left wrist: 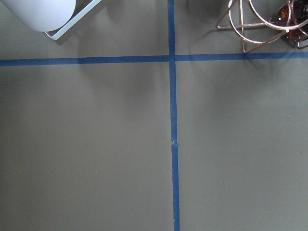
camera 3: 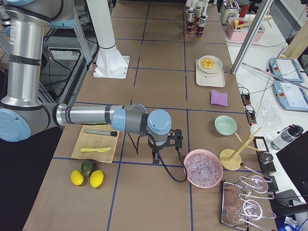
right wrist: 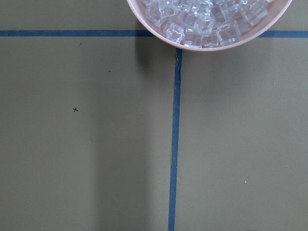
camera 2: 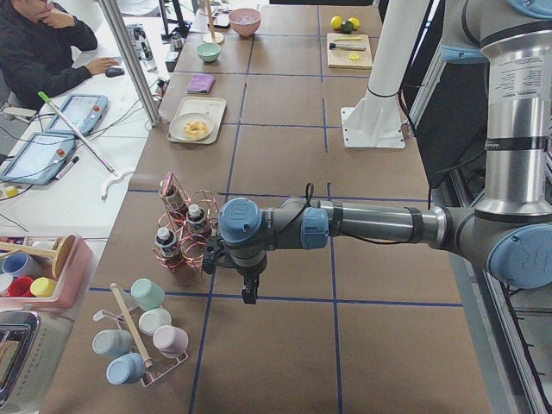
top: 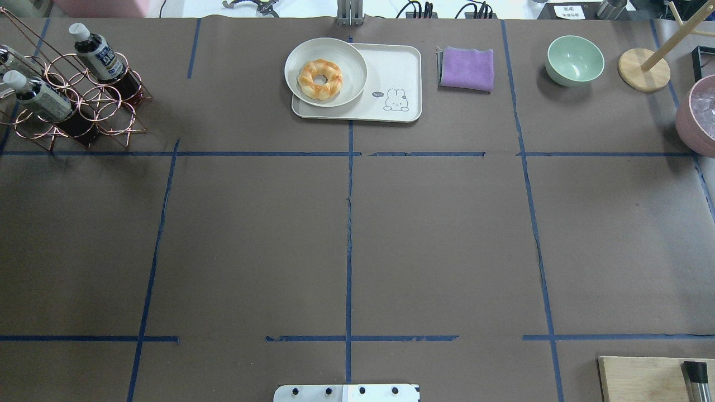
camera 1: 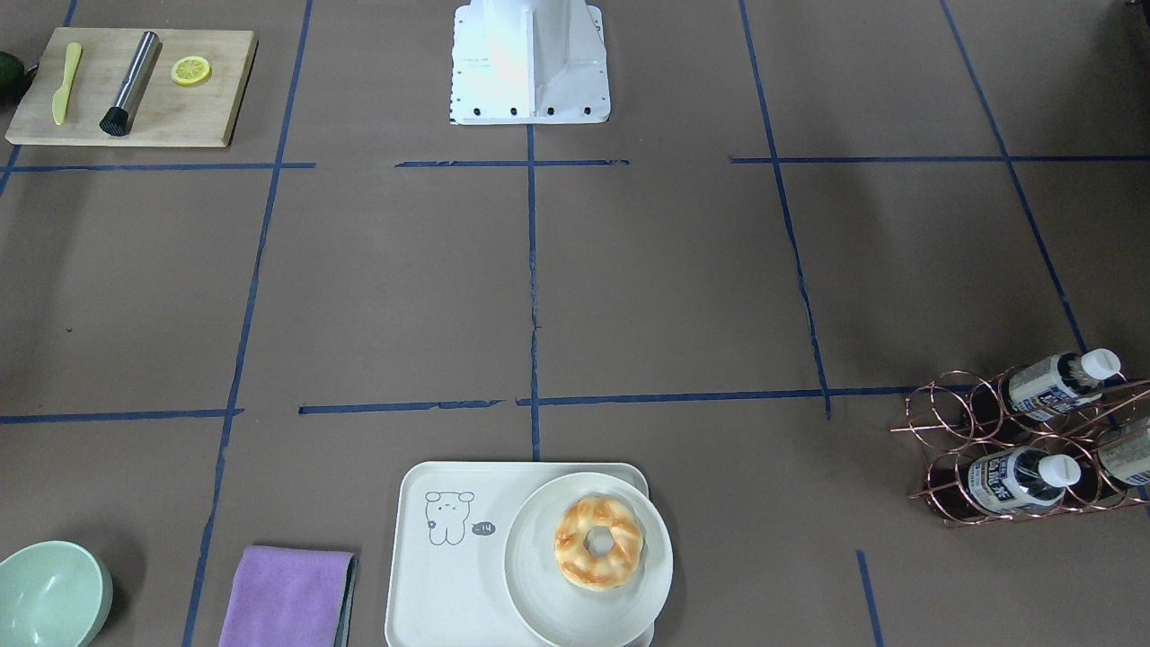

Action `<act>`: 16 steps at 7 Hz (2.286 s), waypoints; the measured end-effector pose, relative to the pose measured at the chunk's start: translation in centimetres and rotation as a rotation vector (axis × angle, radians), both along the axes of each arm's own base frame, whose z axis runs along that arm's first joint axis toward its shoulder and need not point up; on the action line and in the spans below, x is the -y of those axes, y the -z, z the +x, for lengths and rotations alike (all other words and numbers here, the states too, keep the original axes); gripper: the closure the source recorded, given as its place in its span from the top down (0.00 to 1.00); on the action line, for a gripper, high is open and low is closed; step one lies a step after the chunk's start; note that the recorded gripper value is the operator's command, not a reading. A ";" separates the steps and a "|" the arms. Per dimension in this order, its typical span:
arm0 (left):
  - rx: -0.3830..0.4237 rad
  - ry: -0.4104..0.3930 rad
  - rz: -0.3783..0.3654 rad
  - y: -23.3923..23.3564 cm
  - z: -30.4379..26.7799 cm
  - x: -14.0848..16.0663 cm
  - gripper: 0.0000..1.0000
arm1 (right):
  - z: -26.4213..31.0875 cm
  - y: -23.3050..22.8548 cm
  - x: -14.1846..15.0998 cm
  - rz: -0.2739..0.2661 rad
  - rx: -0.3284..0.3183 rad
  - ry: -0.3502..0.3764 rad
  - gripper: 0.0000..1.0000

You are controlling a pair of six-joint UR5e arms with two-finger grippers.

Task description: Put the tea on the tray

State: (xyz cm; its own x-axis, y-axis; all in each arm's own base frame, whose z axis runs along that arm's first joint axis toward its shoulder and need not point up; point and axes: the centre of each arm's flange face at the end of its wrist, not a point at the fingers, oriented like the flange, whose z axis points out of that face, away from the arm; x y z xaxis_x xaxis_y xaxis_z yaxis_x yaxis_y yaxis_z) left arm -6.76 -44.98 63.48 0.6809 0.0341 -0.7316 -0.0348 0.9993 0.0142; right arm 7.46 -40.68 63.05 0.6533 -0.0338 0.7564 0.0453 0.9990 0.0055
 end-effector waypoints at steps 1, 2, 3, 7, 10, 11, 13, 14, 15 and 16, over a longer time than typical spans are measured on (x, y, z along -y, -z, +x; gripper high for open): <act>0.000 0.000 0.000 0.0 0.0 0.0 1.00 | 0.0 0.0 0.0 0.001 0.000 0.000 1.00; 0.000 0.000 0.000 0.0 0.0 0.0 1.00 | 0.0 0.1 0.0 0.003 -0.001 0.000 1.00; 0.000 0.000 0.000 0.0 0.0 0.0 1.00 | 0.0 0.1 0.1 0.003 -0.001 0.000 1.00; 0.000 -0.003 0.003 0.0 0.0 0.0 1.00 | 0.0 0.2 0.2 0.007 -0.002 0.000 1.00; 0.000 0.001 0.003 0.1 0.0 0.1 1.00 | 0.0 0.3 0.3 0.009 -0.002 0.000 1.00; 0.000 0.002 0.011 0.5 0.0 0.2 1.00 | 0.0 0.4 0.3 0.010 -0.002 0.000 1.00; -0.003 -0.007 0.104 3.0 0.5 1.4 1.00 | 0.0 0.5 0.4 0.012 -0.001 -0.001 1.00; -0.007 -0.007 0.170 4.4 1.6 2.1 1.00 | 0.0 0.6 0.4 0.013 -0.001 -0.001 1.00; -0.020 0.023 0.214 6.0 3.4 2.9 1.00 | 0.0 0.7 0.4 0.017 -0.001 -0.001 1.00; -0.048 0.072 0.251 7.9 5.6 3.4 1.00 | 0.0 0.9 0.5 0.021 -0.002 -0.001 1.00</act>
